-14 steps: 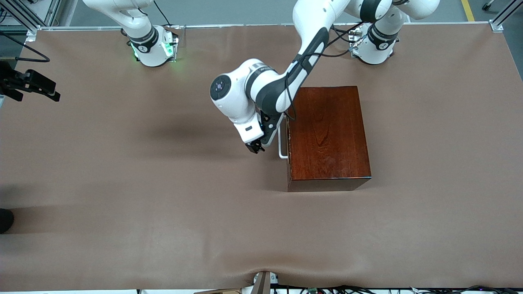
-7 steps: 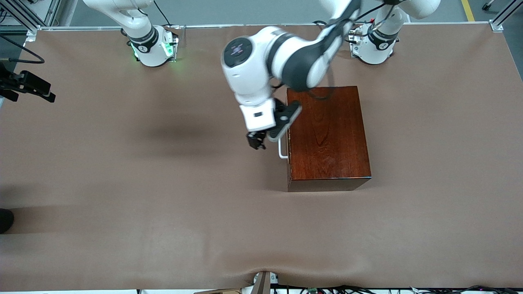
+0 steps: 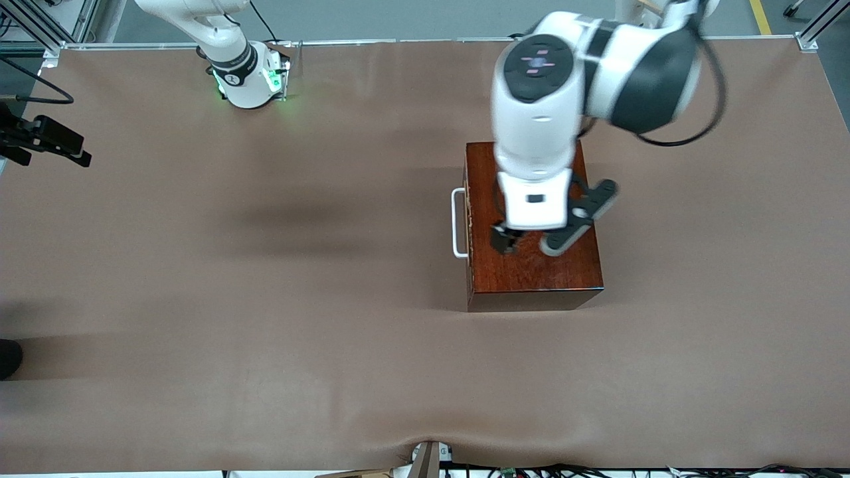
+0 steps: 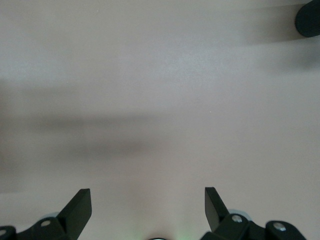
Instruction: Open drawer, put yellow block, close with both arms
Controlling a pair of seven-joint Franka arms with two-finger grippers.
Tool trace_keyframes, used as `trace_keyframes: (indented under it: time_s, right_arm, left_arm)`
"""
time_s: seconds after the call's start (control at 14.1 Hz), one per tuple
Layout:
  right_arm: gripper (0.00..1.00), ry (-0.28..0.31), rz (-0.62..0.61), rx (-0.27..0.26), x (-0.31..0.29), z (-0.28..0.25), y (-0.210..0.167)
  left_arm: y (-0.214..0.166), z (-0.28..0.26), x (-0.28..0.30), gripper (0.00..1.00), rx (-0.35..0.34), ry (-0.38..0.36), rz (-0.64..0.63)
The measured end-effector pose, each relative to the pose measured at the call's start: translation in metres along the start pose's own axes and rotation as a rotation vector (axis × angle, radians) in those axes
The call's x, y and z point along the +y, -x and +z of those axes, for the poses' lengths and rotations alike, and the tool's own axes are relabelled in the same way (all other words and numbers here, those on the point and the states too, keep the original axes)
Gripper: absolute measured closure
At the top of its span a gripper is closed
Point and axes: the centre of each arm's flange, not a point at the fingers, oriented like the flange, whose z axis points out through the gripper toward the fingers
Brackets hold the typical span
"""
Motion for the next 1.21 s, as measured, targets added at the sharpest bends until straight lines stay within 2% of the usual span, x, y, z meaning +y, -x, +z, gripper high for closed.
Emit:
trace_keyframes:
  time_s: [0.28,0.5,0.85,1.21]
  right_arm:
    - [0.00,0.000,0.000,0.000,0.000,0.000,0.000]
    - [0.00,0.000,0.000,0.000,0.000,0.000,0.000]
    - [0.00,0.000,0.000,-0.001,0.000,0.000,0.000]
    - [0.00,0.000,0.000,-0.001,0.000,0.000,0.000]
  left_arm:
    - [-0.078,-0.014,-0.067,0.00,-0.043,0.006,0.147]
    - [-0.118,-0.013,-0.119,0.00,-0.078,0.001,0.275]
    - [-0.142,0.000,-0.177,0.00,-0.138,-0.005,0.455]
    - [-0.144,0.008,-0.212,0.00,-0.150,0.026,0.567]
